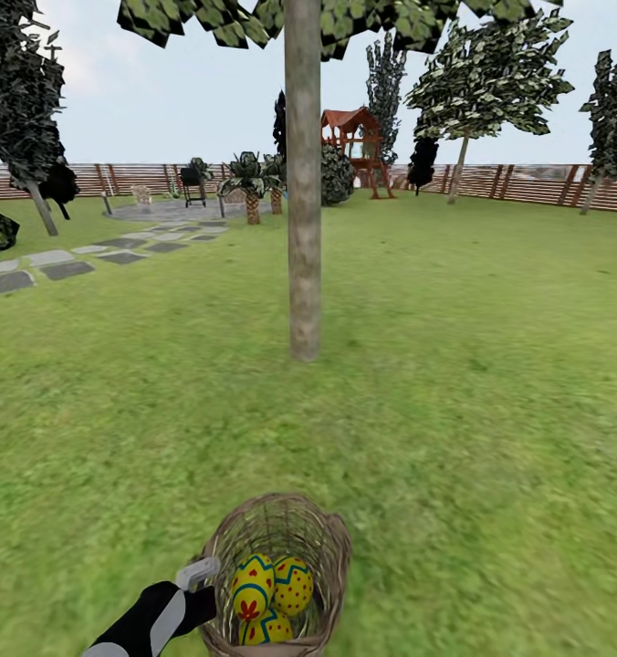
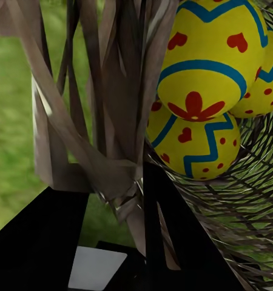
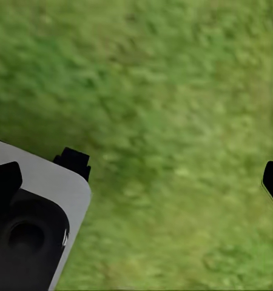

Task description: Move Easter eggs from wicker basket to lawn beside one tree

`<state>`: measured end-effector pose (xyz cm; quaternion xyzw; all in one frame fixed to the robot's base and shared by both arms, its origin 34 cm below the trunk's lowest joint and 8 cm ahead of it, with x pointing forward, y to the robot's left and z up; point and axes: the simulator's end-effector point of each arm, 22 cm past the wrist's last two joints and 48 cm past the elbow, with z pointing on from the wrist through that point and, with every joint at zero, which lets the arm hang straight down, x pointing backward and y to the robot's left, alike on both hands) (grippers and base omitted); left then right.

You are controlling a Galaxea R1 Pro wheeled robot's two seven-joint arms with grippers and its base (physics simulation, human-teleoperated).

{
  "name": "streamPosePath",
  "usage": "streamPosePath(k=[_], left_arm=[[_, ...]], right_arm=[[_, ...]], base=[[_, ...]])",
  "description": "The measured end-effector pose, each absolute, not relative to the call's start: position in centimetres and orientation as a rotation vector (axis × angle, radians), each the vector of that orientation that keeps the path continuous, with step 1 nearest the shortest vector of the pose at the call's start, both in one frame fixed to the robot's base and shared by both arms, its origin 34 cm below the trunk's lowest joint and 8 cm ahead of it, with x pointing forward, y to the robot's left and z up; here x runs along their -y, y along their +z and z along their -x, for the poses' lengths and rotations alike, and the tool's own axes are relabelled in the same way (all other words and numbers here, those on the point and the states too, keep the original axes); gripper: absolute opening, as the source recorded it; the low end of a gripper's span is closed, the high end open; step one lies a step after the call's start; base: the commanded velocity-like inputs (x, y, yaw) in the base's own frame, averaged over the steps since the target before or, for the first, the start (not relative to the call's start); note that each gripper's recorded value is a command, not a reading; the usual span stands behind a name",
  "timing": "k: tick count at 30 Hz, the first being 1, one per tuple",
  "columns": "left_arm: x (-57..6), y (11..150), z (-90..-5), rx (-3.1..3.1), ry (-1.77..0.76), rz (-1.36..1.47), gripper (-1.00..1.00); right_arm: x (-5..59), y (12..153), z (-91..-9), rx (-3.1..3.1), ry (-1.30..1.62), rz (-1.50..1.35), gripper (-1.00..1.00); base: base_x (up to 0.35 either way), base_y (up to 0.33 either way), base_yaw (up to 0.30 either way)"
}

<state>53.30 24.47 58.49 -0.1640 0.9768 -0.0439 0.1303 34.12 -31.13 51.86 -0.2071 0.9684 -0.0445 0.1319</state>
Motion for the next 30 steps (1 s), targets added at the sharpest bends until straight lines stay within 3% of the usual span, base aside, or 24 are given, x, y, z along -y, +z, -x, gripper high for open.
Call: streamPosePath(k=[30], left_arm=[[-24.36, 58.5, -53.3, -2.838, -0.13, 0.477, -1.0]], right_arm=[[31.22, 51.89, -34.22, -2.807, -0.131, 0.608, 1.0]], base=[[0.322, 0.0, 0.0]])
